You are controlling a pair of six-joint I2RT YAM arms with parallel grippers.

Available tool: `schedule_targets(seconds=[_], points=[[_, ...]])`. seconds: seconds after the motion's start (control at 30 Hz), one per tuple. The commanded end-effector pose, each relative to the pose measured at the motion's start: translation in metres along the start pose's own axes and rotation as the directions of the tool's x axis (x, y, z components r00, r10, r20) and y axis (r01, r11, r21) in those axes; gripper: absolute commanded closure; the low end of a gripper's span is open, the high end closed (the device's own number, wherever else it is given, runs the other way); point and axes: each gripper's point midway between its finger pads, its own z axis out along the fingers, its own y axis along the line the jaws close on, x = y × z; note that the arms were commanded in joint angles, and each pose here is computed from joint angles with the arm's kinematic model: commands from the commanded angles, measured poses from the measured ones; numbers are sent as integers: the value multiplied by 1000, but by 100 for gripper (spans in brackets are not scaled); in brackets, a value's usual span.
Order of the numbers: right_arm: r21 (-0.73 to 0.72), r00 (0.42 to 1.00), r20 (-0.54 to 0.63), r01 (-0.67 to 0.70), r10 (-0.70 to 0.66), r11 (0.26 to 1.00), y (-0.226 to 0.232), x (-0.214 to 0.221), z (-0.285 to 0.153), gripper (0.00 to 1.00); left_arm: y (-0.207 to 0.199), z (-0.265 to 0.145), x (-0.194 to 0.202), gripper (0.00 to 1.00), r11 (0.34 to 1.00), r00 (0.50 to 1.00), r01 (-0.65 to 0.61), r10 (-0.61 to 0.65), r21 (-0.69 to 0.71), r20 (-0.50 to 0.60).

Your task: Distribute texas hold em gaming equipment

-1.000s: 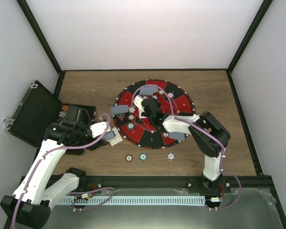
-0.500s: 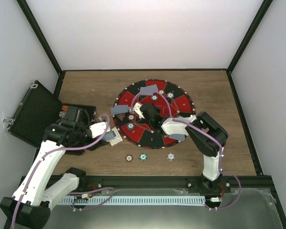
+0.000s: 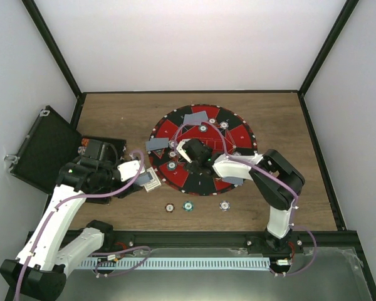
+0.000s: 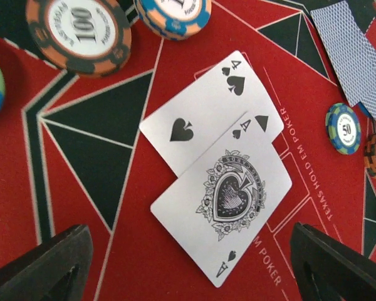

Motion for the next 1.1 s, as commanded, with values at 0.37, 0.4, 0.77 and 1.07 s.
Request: schedule_targets(seconds=[0.37, 0.4, 0.77, 1.07], points=[[-391, 646, -11, -705, 763, 591, -89, -71, -73, 13, -2, -5, -6, 96, 1000, 999, -21, 20, 2, 31], [-449, 619, -45, -714, 784, 537, -83, -74, -79, 13, -2, -5, -7, 96, 1000, 999, -21, 21, 3, 34], [-487, 497, -305, -815, 813, 315, -51, -43, -73, 15, -3, -4, -9, 96, 1000, 998, -23, 23, 7, 50], [-435, 439, -438, -867, 784, 243, -10, -3, -42, 16, -4, -3, -6, 95, 1000, 999, -24, 24, 5, 40]])
